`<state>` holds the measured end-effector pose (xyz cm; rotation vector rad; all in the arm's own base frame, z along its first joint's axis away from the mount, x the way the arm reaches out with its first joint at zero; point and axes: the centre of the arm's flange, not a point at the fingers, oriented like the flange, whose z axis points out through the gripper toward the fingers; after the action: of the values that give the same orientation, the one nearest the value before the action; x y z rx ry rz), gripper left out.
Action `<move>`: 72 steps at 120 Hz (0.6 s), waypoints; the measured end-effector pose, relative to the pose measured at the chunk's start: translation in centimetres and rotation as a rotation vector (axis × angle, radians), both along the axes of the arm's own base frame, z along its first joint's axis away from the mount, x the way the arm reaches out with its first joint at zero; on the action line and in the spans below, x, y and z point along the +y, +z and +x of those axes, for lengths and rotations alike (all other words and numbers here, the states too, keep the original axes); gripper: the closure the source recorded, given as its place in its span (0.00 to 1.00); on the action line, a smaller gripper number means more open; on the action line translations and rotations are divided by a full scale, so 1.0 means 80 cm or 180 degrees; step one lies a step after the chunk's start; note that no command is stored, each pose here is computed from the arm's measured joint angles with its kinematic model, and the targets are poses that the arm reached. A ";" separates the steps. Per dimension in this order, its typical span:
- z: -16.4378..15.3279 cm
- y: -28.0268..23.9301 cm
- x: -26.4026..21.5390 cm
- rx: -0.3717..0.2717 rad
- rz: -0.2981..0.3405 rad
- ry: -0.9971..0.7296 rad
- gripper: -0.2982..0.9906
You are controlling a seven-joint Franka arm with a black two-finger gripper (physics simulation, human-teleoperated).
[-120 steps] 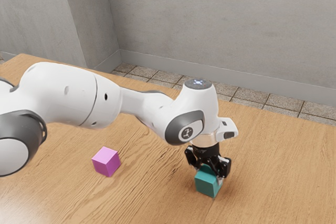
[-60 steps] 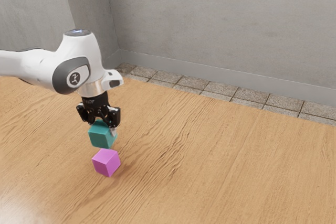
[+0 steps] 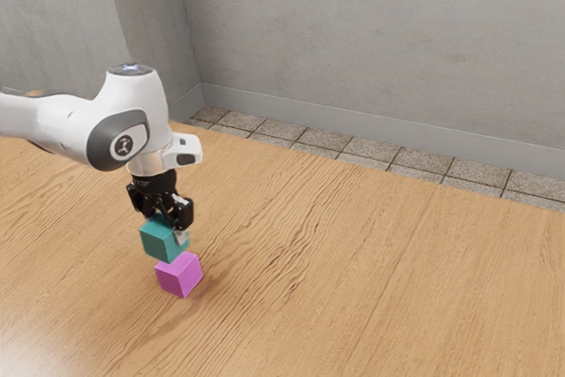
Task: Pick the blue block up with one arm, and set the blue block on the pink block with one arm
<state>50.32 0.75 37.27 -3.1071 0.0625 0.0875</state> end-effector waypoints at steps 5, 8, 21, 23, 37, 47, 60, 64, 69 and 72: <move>-0.001 -0.003 0.001 0.0005 -0.0001 -0.0026 0.48; -0.001 -0.005 0.001 0.0008 0.0001 -0.0045 0.48; -0.001 -0.011 -0.003 0.0008 -0.0003 -0.0126 0.48; 0.000 -0.012 -0.004 0.0005 -0.0007 -0.0136 0.48; 0.002 -0.018 -0.004 -0.0011 -0.0034 -0.0152 0.48; 0.004 -0.022 0.000 -0.0023 -0.0051 -0.0134 0.48; 0.005 -0.026 0.007 -0.0043 -0.0068 -0.0108 0.48; 0.006 -0.026 0.009 -0.0048 -0.0075 -0.0099 0.48; 0.006 -0.027 0.011 -0.0055 -0.0083 -0.0089 0.48; 0.006 -0.027 0.013 -0.0059 -0.0086 -0.0082 0.48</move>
<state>50.83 1.75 35.13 -3.1327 0.1043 0.0576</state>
